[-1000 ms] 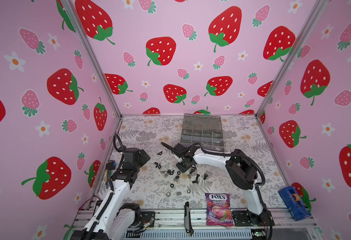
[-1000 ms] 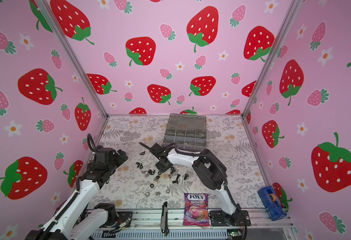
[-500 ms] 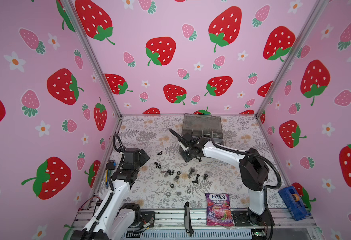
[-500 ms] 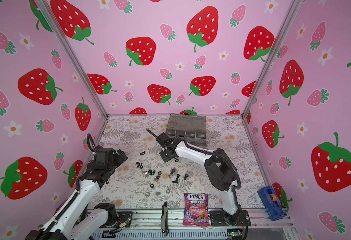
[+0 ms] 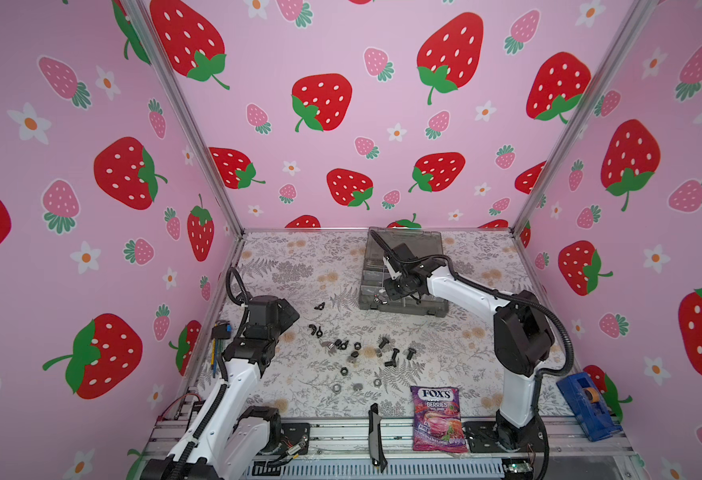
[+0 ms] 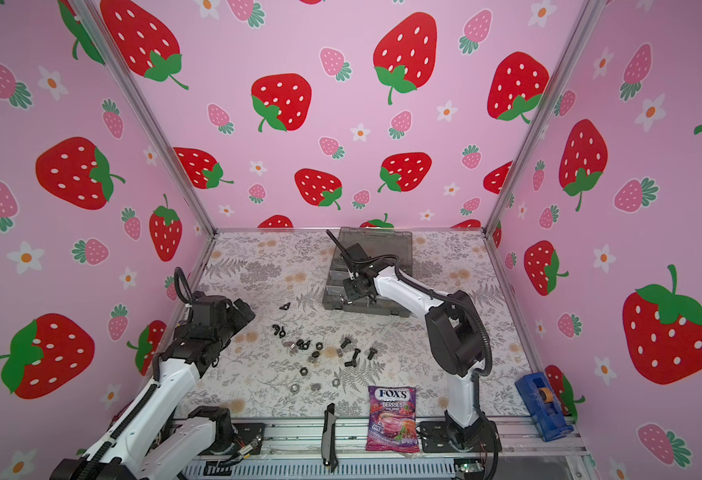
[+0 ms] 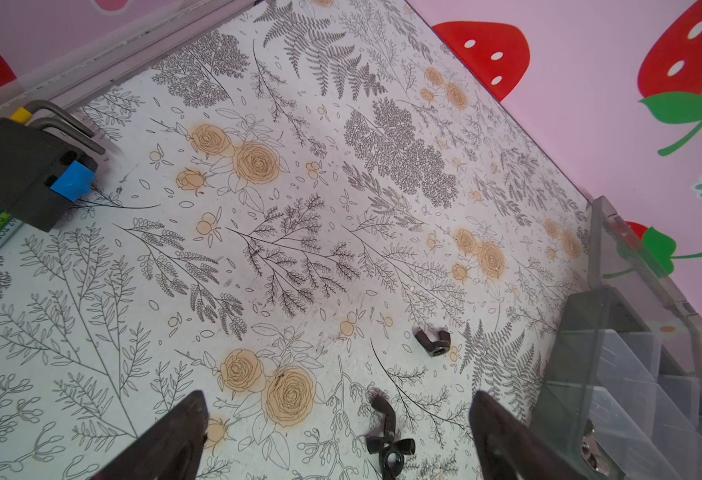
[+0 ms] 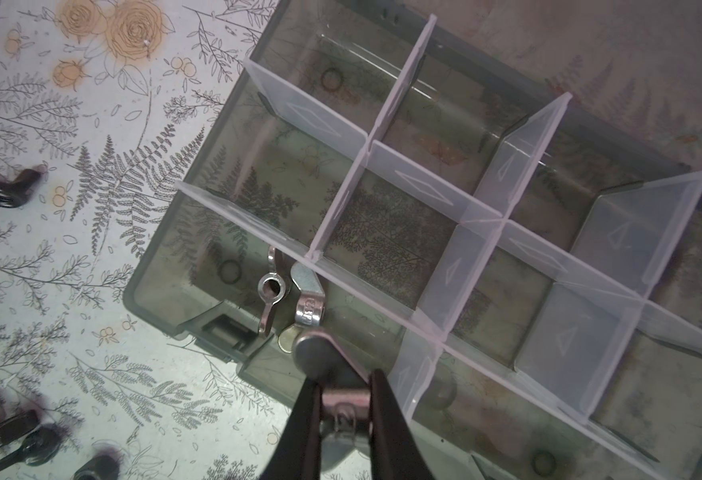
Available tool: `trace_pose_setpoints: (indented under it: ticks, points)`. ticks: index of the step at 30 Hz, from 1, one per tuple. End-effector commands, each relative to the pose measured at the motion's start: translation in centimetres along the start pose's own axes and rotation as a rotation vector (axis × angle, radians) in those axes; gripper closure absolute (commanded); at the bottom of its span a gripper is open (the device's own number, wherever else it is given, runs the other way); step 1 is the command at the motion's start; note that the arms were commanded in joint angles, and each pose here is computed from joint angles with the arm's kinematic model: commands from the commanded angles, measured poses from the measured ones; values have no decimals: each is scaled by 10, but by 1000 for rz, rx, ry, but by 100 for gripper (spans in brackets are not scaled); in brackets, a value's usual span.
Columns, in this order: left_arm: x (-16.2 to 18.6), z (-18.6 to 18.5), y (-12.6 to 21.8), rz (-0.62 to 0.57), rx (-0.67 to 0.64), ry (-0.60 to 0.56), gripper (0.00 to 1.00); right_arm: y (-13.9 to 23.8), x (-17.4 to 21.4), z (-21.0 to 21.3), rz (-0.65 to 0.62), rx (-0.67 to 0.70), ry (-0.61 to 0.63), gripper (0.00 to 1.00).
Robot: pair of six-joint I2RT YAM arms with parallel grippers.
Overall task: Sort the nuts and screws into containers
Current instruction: 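Carry the silver wing nut over the organizer box and release it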
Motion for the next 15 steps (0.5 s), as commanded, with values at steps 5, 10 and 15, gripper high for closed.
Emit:
trace_pose_setpoints:
  ticks: [5,10,15]
  points:
    - [-5,-1,4,-13,-10,18,1,-16,5,-6,31,39,6,97]
    - [-4,0,4,-11,-15,17,1,-22,11,-8,49,50,11,96]
    - [-4,0,3,-10,-14,19,1,-27,18,-11,63,79,14,92]
Point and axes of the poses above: each gripper's point midway between its finger pads, its own y axis back along the fingers, its own z axis along the line the jaws close on, x = y × z, the point moved 10 cm from there along y, back along the fingers, and after that the axes turned 3 degrees about -y, right-handed, at the moved point
